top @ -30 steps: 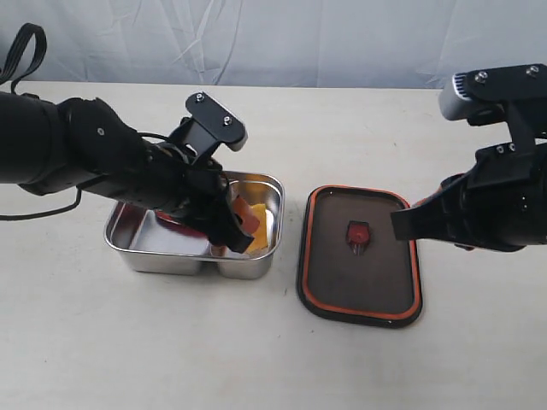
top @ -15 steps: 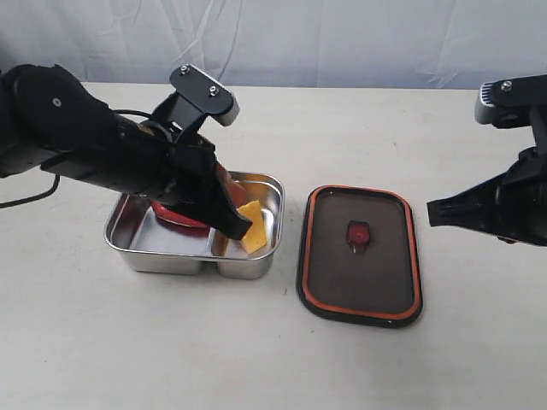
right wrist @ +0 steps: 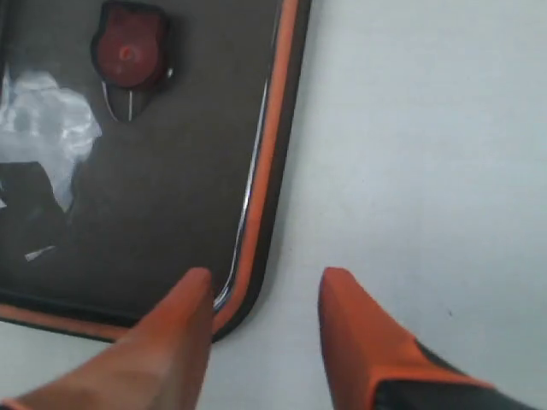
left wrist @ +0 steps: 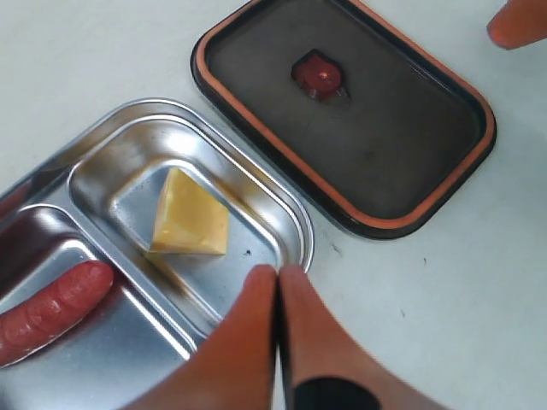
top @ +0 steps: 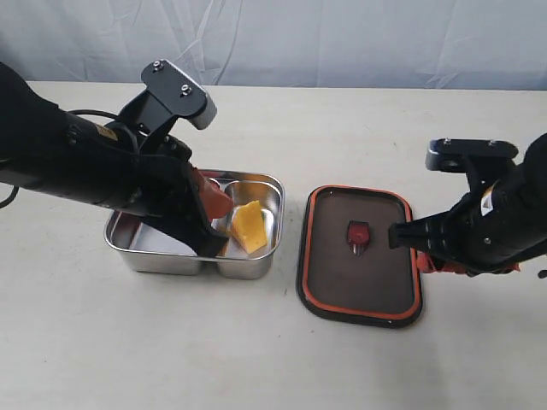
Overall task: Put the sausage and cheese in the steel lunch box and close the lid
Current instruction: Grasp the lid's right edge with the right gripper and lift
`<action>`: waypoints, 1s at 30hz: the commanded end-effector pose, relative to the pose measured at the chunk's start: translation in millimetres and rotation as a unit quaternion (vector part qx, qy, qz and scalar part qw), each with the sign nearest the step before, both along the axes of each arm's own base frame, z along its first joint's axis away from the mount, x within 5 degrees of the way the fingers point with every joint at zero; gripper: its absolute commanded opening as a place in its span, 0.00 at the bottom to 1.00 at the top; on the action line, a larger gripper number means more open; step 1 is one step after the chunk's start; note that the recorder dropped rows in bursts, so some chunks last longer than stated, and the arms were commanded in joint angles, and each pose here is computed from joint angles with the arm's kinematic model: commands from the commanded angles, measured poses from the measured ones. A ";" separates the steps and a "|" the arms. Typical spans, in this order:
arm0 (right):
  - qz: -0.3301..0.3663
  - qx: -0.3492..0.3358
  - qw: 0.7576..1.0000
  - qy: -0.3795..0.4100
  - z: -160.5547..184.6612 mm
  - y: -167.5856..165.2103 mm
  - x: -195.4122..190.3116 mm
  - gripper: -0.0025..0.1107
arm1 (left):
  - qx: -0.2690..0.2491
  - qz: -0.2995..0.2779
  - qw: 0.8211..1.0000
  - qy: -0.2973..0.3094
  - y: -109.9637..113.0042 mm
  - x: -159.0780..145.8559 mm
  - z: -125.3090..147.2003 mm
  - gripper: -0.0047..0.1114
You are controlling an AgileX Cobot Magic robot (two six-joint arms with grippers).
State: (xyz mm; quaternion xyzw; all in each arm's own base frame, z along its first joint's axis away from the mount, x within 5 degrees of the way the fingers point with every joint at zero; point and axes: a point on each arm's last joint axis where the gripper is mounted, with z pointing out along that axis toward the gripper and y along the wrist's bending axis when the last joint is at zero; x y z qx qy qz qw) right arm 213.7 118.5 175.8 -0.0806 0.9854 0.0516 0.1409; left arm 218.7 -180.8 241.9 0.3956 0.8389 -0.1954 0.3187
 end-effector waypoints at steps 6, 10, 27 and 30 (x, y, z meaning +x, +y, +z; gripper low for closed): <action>-0.010 -0.003 0.999 0.035 -42.0 7.5 12.4 0.40 | 0.000 -0.002 1.000 0.004 0.8 -2.8 1.1 0.04; -0.013 -0.004 0.999 0.041 -51.9 9.1 14.8 0.40 | 0.000 -0.002 1.000 0.004 0.8 -2.9 1.1 0.04; 0.001 -0.038 0.996 0.078 -74.0 6.9 13.6 0.01 | 0.010 -0.026 0.999 0.041 0.6 -10.5 -2.2 0.04; 0.015 -0.057 0.994 0.088 -74.3 3.9 11.7 0.01 | 0.007 -0.021 0.998 0.066 0.7 -13.4 -3.2 0.04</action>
